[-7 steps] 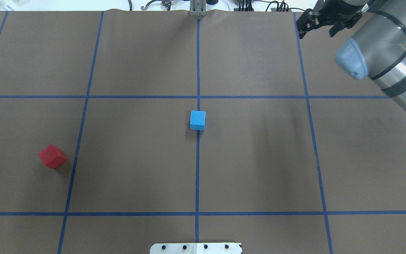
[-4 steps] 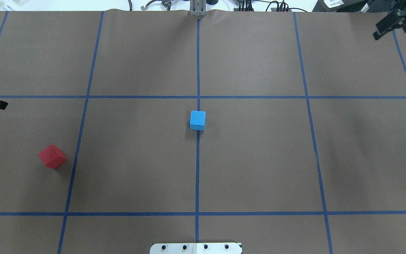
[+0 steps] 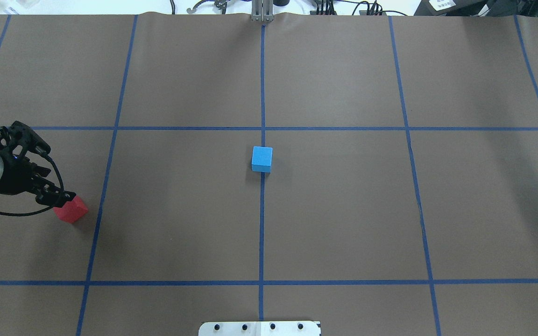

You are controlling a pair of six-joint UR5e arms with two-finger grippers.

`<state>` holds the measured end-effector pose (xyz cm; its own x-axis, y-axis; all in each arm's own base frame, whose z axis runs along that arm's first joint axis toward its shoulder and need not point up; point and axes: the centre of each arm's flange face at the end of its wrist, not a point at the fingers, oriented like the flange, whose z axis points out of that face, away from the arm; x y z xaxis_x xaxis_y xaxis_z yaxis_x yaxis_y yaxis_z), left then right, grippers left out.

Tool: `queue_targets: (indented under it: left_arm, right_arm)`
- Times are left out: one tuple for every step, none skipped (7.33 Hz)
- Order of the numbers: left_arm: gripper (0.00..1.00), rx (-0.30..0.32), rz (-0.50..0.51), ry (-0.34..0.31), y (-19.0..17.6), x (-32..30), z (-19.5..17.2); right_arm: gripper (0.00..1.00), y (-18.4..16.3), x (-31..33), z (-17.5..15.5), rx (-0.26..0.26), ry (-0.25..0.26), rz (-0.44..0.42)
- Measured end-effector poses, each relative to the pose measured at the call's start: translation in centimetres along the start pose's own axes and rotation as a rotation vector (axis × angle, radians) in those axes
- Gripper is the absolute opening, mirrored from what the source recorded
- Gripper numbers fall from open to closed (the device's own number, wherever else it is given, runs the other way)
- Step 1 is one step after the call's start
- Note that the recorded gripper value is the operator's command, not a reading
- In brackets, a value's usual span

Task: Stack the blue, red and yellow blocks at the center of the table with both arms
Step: 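Lower the left gripper onto the red cube and close it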

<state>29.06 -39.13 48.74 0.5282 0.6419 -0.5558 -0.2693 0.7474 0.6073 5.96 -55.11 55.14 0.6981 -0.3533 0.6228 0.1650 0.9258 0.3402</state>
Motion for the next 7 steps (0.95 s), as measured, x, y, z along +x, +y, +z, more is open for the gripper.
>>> queue_targets:
  left_arm:
    - [1.0,-0.015,0.014,0.006,0.5,1.1,1.0]
    - [0.99,-0.033,0.026,0.016,1.0,2.0,1.9]
    - [0.86,-0.053,0.035,0.023,1.5,2.6,2.8]
    - [0.45,-0.071,0.04,0.025,2.0,2.8,3.7]
    - [0.0,-0.082,0.044,0.026,2.3,2.8,4.2]
    - [0.0,-0.085,0.046,0.026,2.4,2.8,4.3]
    - [0.0,-0.08,0.048,0.03,2.2,3.0,4.2]
  right_arm:
    - [1.0,0.8,0.6,0.0,0.0,-0.002,0.001]
    - [1.0,1.1,0.8,0.0,0.0,-0.003,0.001]
    - [1.0,1.2,0.9,0.1,-0.001,-0.003,0.002]
    - [1.0,1.3,1.0,0.1,-0.002,-0.003,0.003]
    - [1.0,1.3,1.0,0.2,-0.003,-0.003,0.004]
    - [1.0,1.4,1.0,0.2,-0.004,-0.003,0.005]
    - [1.0,1.4,1.1,0.2,-0.005,-0.002,0.006]
